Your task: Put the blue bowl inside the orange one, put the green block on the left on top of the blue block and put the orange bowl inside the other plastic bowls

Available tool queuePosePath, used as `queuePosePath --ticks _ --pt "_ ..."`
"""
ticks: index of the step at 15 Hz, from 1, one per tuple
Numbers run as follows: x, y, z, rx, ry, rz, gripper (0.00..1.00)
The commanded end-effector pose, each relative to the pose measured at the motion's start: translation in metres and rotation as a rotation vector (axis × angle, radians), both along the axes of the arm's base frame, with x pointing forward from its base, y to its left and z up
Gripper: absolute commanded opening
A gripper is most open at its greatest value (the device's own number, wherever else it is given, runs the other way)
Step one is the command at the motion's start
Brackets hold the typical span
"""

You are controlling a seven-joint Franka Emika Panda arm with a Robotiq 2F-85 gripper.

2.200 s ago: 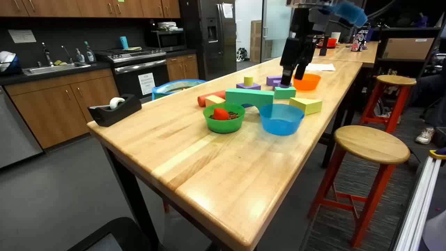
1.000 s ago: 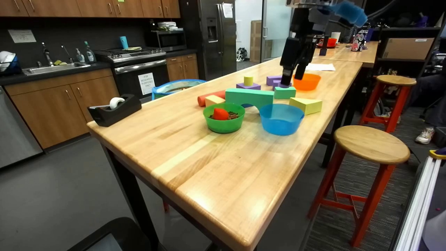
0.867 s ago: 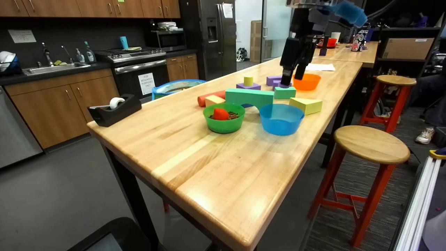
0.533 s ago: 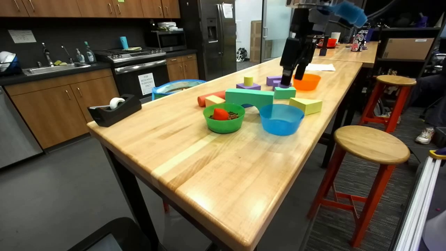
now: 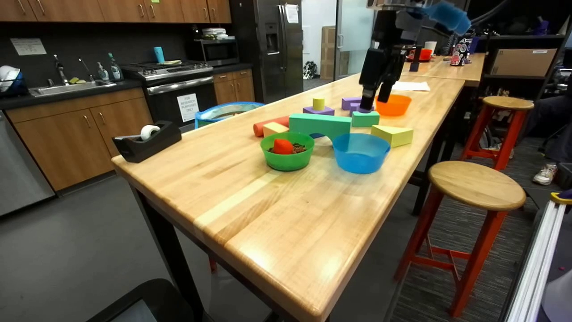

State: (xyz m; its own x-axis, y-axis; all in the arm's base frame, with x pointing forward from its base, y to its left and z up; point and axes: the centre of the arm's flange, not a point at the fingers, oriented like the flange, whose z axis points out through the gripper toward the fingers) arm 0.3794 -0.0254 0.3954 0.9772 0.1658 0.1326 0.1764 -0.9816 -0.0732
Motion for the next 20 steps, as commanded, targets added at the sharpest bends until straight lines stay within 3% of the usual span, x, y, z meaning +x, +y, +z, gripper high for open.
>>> queuePosePath --ticks 1,9,12,16,20 --pt "0.0 0.0 0.0 0.0 0.0 0.0 1.0" --pt "-0.022 0.003 -0.03 -0.04 -0.074 0.046 1.0" --pt "-0.033 0.005 -0.052 -0.052 -0.165 0.03 1.0" --pt "-0.027 0.007 -0.051 -0.091 -0.283 0.039 1.0" --pt "-0.027 0.007 -0.052 -0.116 -0.263 0.054 1.0"
